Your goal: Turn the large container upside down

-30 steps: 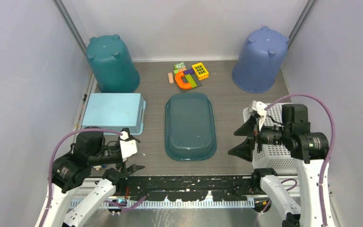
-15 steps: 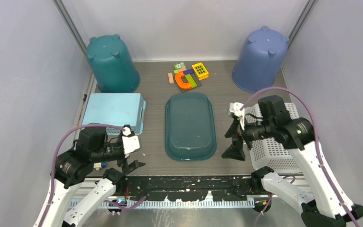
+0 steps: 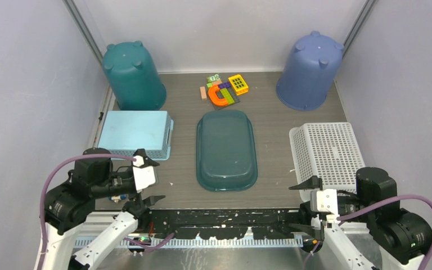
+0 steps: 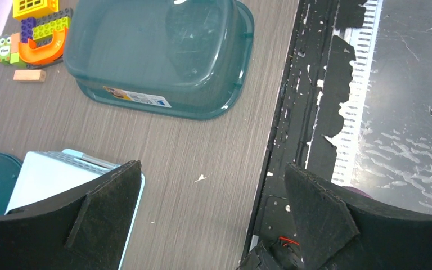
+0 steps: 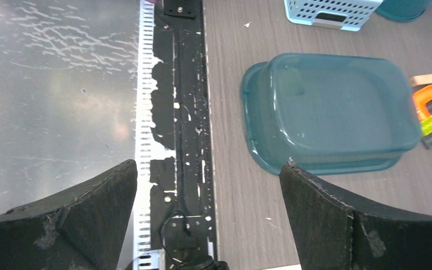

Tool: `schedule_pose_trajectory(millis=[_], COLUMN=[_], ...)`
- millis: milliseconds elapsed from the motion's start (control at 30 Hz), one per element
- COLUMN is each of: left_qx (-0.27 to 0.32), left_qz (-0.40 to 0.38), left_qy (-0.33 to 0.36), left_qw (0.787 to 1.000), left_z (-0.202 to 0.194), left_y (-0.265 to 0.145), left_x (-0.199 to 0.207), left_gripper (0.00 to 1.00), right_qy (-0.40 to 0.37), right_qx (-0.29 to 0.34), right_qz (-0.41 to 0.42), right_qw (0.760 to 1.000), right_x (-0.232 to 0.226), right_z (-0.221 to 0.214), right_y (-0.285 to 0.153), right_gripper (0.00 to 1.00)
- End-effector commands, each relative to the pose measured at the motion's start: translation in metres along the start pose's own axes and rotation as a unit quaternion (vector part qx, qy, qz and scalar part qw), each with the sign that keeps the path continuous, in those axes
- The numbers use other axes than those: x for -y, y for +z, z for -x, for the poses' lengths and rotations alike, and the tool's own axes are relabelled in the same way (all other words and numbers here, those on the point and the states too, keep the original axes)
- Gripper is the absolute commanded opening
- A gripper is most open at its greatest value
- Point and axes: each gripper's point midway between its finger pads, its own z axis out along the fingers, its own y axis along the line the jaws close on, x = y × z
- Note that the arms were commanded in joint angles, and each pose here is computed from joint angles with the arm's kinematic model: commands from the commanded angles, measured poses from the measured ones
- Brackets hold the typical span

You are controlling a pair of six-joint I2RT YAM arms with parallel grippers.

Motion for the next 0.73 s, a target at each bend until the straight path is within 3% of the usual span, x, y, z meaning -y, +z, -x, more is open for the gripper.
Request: schedule_pose_trajectory(millis=[0,700], left_qx=[0.010,0.024], left_qz=[-0.027,-0.064], left_qy=[0.010,0.016], left_qw=[1.000,0.998], left_z=[0.003,-0.007], left_y=[-0.008,-0.004], left_x=[0.016,0.036], left_gripper=[1.00,1.00], right_qy=[0.035,0.056], right_qx=[-0.020,-0.002], right_qz=[0.018,0.038], right_qw=[0.999,0.998], right_x=[-0.030,-0.025], right_z=[-0.011,-0.009], right_y=[-0.006,0.005], right_gripper=[1.00,1.00])
